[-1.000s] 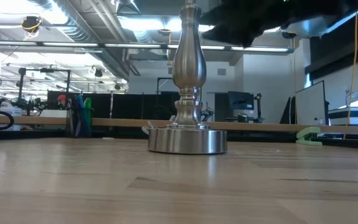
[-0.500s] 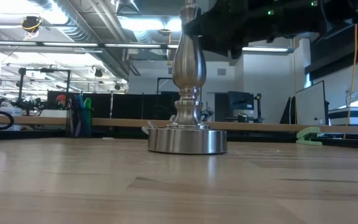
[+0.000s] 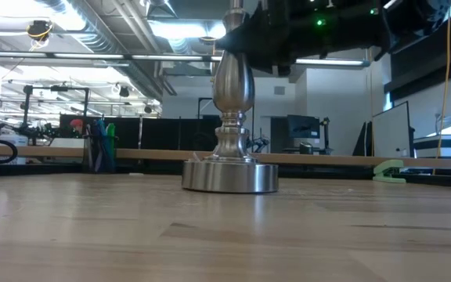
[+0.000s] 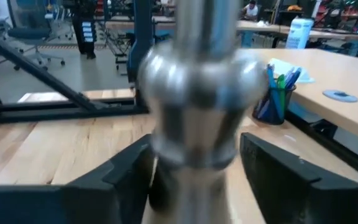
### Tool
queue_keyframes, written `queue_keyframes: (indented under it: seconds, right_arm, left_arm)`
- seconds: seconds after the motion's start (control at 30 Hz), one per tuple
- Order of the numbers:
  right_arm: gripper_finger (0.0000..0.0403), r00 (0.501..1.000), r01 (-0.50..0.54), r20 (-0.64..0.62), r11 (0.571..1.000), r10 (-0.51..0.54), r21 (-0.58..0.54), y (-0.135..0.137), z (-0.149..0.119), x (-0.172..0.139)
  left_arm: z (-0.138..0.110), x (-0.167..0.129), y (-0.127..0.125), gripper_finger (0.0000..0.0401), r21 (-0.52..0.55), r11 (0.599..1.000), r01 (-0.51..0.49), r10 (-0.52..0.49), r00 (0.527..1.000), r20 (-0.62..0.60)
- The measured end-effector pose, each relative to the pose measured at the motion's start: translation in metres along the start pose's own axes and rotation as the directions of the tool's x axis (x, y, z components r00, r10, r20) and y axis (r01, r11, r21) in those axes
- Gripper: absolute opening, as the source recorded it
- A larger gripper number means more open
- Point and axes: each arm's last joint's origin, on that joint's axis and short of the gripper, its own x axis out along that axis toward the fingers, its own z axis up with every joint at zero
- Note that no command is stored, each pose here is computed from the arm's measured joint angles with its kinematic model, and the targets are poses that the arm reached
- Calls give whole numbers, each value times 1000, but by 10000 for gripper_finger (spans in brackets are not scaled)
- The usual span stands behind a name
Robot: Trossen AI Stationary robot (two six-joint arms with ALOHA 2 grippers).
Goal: Screw lightbulb
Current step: Insert the lightbulb into the silver lamp
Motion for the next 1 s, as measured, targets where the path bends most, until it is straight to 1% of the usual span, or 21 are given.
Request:
queue_keyframes:
  seconds: [0.07,0.17,0.2,0.33,0.43,0.53,0.6,0.7,0.8,0.87,0.97,1.0]
  right_arm:
    - [205,1000,-4,-15,1000,4,-10,1,-1,1]
    - [153,1000,-15,-9,1000,15,-21,1,1,1]
    - [147,999,-32,-11,999,32,-22,4,3,-1]
    - [147,996,-91,-17,995,91,-31,6,11,-8]
    - [147,981,-188,-48,981,186,-39,5,20,-16]
    - [147,956,-282,-93,959,277,-38,4,29,-26]
    - [147,934,-347,-109,937,341,-40,5,35,-30]
    - [146,890,-450,-107,891,443,-58,6,42,-32]
    - [146,843,-536,-90,840,530,-82,8,48,-32]
    - [146,803,-596,-81,796,590,-108,8,51,-31]
    - [146,758,-653,-97,748,646,-122,5,49,-30]
    - [146,752,-659,-110,742,650,-121,5,48,-30]
  left_arm:
    - [0,0,0,260,1,1000,0,0,1000,-1]
    - [0,0,0,260,0,1000,1,-1,1000,-2]
    - [0,0,0,260,-2,1000,5,-5,1000,-2]
    - [0,0,-1,260,-5,1000,17,-17,1000,1]
    - [0,0,-2,260,-8,998,57,-57,998,-3]
    - [1,0,-4,260,-10,995,103,-103,995,-2]
    - [1,-1,-4,260,-6,991,132,-132,991,-6]
    - [3,-1,-7,260,30,980,197,-198,980,7]
    - [3,0,-12,260,98,958,269,-272,962,14]
    - [2,3,-16,260,149,941,304,-309,951,15]
    - [-2,11,-19,260,177,926,335,-339,941,-3]
    - [-3,14,-18,260,172,927,333,-336,942,-10]
